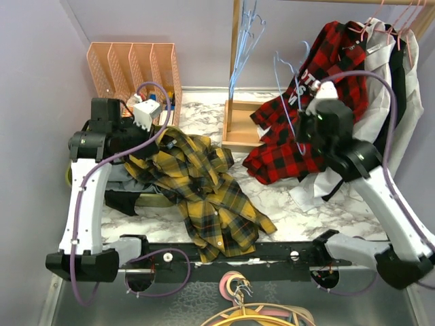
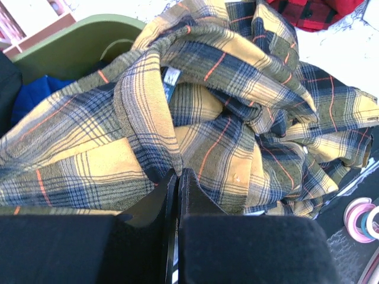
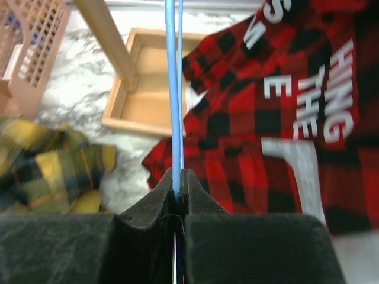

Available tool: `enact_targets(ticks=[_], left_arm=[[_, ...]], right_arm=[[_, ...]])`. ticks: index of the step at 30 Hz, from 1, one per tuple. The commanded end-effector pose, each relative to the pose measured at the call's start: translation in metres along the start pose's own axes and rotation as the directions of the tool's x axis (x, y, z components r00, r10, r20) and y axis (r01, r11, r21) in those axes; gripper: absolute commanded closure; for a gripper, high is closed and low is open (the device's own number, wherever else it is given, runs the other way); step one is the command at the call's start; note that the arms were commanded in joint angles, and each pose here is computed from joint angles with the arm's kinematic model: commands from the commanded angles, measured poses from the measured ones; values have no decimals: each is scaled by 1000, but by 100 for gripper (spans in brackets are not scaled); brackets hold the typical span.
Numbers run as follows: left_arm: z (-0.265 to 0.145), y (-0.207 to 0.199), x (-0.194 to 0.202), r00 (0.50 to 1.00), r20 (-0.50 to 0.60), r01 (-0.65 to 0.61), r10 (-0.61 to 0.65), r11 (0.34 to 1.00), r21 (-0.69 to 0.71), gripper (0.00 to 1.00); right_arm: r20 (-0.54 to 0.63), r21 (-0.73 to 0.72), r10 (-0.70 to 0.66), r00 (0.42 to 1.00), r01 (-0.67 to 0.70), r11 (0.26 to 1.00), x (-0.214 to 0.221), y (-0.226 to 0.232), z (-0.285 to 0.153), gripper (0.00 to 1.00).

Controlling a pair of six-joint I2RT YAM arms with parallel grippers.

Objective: Place the shirt on the hanger

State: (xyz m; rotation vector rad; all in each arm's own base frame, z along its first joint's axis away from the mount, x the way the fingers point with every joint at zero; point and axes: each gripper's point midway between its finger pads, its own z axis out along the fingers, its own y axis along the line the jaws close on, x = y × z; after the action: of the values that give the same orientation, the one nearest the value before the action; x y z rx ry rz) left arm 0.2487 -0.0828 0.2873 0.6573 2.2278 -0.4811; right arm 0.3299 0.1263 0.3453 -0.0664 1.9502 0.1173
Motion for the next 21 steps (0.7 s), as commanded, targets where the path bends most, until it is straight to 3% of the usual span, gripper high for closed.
enact_targets(ticks=[1,6,10,16,21], left_arm=[[-1,1,-19,1000,-9,-28,28,1000,0,99],[-1,-1,-44,1000,18,-26,25,998,49,99],[6,-3,-50,1000,16,-13,12,996,90,100],[3,-18,-38,999,-7,-32,34,990,135,100],[-11,-26,-36,998,4,-61,61,989,137,100]], right_arm=[[-29,-93,110,994,-112,989,27,-12,-73,99],[-169,-250,157,973,-197,948,61,-5,-143,99],[-341,-542,90,936,-274,795,97,41,-193,99],[-299,-821,86,950,-302,485,89,84,-243,99],[-251,-881,94,963,-267,390,79,102,-231,99]])
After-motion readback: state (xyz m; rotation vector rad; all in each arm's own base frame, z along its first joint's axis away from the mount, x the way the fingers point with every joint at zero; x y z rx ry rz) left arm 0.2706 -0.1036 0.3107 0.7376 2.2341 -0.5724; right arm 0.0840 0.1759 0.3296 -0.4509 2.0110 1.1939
